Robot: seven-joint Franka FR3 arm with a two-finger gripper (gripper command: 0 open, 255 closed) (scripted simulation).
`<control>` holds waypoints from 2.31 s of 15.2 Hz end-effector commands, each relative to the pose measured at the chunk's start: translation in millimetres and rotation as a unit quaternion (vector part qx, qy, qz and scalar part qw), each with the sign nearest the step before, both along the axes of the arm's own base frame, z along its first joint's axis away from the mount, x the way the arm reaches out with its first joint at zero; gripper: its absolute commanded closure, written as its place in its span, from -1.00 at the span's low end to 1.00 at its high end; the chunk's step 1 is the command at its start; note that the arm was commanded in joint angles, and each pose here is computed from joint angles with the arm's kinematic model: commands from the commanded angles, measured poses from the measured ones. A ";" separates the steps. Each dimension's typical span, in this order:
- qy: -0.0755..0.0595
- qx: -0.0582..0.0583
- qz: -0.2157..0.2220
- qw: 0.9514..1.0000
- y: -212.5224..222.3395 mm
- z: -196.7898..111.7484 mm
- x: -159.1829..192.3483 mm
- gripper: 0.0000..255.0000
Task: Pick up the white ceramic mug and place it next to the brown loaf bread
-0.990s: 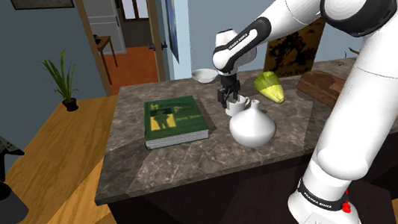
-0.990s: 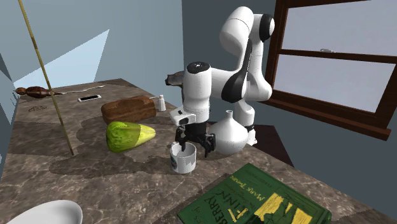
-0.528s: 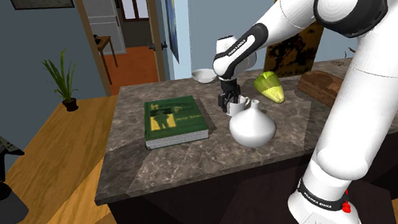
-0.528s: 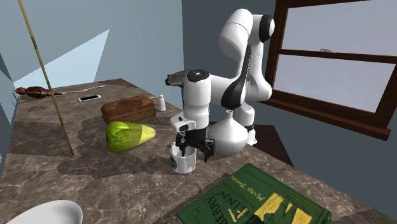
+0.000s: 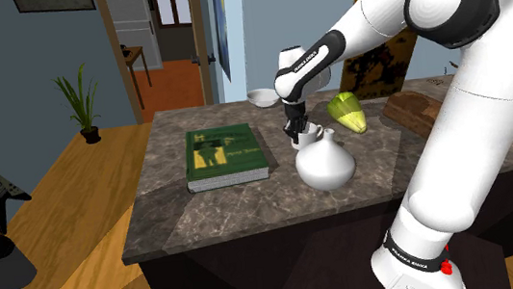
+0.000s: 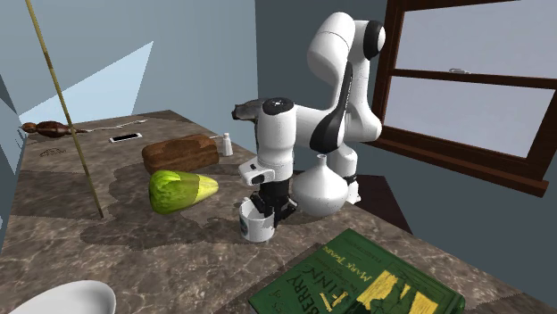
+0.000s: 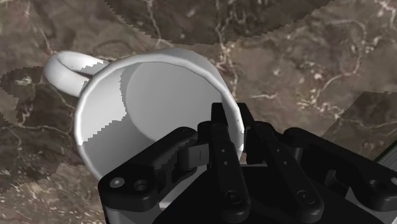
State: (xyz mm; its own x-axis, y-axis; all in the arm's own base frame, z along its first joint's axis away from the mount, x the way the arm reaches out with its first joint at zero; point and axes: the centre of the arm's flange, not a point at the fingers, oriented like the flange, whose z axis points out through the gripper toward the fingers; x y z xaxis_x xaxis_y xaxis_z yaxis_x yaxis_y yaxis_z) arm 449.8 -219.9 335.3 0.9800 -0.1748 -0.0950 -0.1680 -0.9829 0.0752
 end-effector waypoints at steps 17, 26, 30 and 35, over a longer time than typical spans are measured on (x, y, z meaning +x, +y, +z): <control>0.000 0.000 0.000 1.000 0.0 58.0 0.0 1.00; 0.000 0.000 0.000 1.000 0.0 105.5 0.0 1.00; 0.000 0.000 0.000 1.000 0.0 126.7 0.0 1.00; 0.000 0.000 0.000 1.000 0.0 153.1 0.0 1.00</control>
State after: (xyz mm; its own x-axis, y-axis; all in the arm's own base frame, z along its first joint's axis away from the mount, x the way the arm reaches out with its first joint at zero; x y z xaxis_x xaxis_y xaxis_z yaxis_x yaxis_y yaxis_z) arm 450.4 -219.9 482.8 0.9800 -0.1748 -0.0949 -0.1680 -0.9829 0.0751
